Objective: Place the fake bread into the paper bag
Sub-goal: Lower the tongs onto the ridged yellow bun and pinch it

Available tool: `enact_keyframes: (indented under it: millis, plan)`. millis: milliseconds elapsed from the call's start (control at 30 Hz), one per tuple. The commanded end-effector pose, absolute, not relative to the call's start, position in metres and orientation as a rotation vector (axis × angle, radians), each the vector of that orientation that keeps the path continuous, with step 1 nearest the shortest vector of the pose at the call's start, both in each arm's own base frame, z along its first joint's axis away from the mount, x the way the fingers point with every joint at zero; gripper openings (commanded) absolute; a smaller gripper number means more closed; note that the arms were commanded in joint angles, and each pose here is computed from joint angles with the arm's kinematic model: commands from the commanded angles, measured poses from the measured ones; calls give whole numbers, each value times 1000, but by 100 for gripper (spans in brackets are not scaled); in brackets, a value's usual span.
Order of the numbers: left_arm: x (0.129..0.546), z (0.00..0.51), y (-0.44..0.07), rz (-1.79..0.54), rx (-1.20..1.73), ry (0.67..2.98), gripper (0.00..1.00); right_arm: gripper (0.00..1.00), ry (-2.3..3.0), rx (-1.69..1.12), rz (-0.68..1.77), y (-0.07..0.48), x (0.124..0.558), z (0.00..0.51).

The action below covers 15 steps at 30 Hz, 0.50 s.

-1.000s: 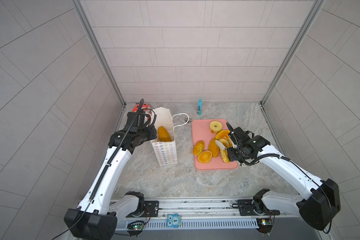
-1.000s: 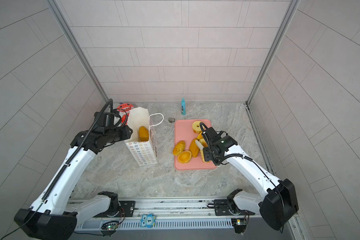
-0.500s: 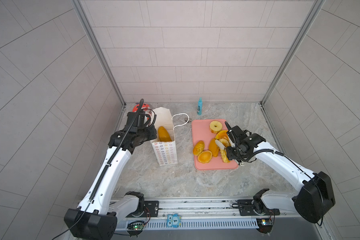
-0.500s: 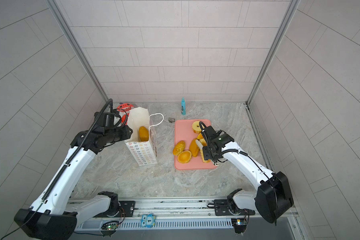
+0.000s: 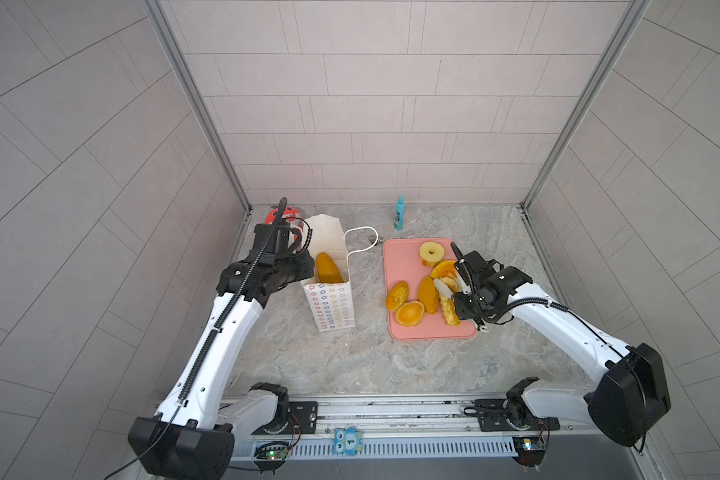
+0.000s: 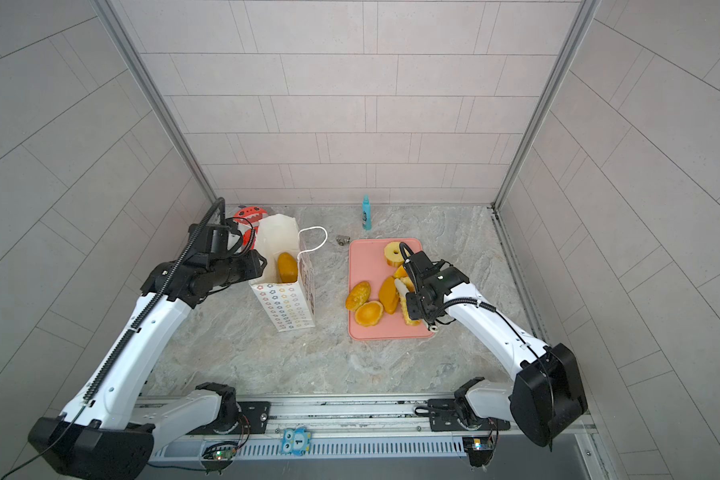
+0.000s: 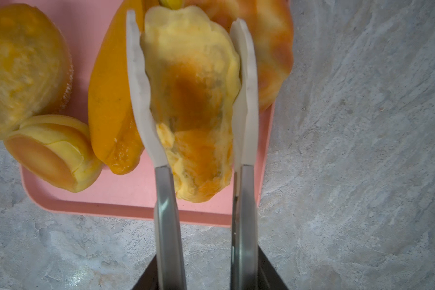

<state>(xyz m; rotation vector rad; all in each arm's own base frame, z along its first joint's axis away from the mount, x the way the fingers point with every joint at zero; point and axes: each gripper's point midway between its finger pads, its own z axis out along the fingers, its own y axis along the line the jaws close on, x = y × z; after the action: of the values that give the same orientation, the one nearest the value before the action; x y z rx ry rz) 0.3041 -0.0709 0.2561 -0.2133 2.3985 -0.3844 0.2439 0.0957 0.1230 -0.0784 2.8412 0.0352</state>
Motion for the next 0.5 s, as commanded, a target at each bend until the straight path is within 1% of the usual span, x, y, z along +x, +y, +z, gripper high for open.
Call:
enact_keyframes:
  millis: [0, 167, 233, 333, 467]
  plan:
    - [302, 262, -68, -377, -222, 2383, 47, 45, 2785, -53, 29, 90, 245, 141]
    - [301, 265, -67, -377, -221, 2376, 48, 44, 2744, -52, 45, 89, 246, 153]
    - [301, 267, -67, -378, -222, 2371, 46, 44, 2730, -52, 52, 89, 246, 157]
    - [301, 270, -67, -378, -219, 2366, 40, 43, 2713, -51, 60, 89, 247, 164]
    - [300, 272, -67, -378, -213, 2363, 30, 43, 2699, -49, 65, 89, 248, 172]
